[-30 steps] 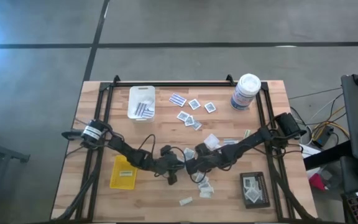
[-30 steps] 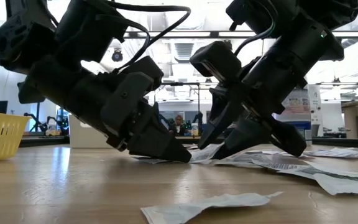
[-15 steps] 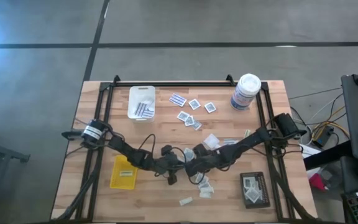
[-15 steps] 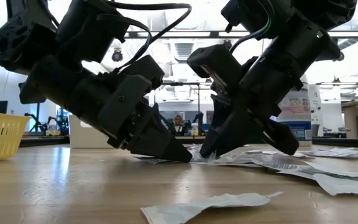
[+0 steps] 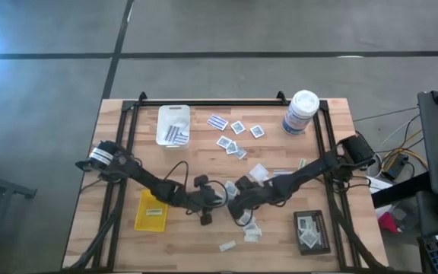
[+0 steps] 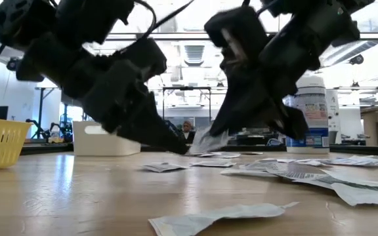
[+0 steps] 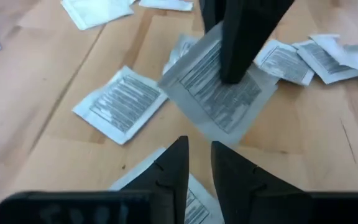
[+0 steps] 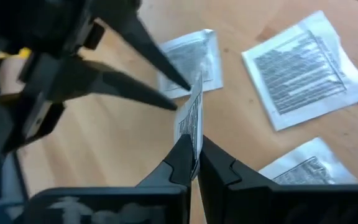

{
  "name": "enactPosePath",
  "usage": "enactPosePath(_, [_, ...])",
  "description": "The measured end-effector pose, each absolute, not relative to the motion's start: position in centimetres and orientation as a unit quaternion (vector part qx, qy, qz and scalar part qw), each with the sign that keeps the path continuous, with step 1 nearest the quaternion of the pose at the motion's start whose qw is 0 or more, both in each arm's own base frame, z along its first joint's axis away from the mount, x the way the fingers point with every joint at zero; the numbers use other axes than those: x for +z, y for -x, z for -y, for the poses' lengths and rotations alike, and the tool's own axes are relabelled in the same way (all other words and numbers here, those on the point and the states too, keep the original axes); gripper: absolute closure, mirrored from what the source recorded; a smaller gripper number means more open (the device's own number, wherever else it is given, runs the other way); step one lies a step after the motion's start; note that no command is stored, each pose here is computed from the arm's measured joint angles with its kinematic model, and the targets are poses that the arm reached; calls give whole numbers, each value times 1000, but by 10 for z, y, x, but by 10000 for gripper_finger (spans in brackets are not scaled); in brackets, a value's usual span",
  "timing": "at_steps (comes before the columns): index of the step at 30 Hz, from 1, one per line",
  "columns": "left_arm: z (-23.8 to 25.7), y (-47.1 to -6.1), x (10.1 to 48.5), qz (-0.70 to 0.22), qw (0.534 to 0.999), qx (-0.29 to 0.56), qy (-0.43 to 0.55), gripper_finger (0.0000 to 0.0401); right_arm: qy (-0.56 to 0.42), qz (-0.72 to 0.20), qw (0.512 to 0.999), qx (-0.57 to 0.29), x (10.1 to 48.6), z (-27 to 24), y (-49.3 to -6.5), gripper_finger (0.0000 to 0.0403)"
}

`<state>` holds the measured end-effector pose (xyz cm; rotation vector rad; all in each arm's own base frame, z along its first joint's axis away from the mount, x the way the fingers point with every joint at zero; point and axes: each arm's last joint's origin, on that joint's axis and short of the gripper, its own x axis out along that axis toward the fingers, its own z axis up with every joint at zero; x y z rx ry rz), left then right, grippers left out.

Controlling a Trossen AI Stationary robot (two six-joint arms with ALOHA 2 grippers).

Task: Pick & Place First Aid Supplies
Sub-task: Put the towelette pack into the black bin

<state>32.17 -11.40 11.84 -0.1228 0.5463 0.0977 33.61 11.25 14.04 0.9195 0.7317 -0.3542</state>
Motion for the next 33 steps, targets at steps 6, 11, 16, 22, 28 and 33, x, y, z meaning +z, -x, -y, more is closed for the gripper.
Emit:
enactPosePath(6, [114, -318, 136, -260, 963, 42, 55, 323, -412, -376, 815, -157, 157, -111, -324, 394])
enactPosePath(11, [112, -312, 145, -272, 960, 34, 46, 323, -389, -411, 808, -164, 170, -114, -307, 394])
enactPosePath(16, [111, -306, 150, -294, 954, 35, 37, 323, -366, -439, 804, -163, 184, -120, -288, 394])
enactPosePath(22, [113, -303, 153, -308, 951, 7, 32, 323, -345, -463, 803, -149, 204, -130, -261, 394])
enactPosePath(28, [116, -302, 152, -322, 945, -44, 41, 323, -330, -475, 806, -127, 221, -138, -239, 394])
enactPosePath(33, [116, -302, 153, -321, 945, -44, 41, 323, -347, -492, 789, -126, 233, -143, -218, 394])
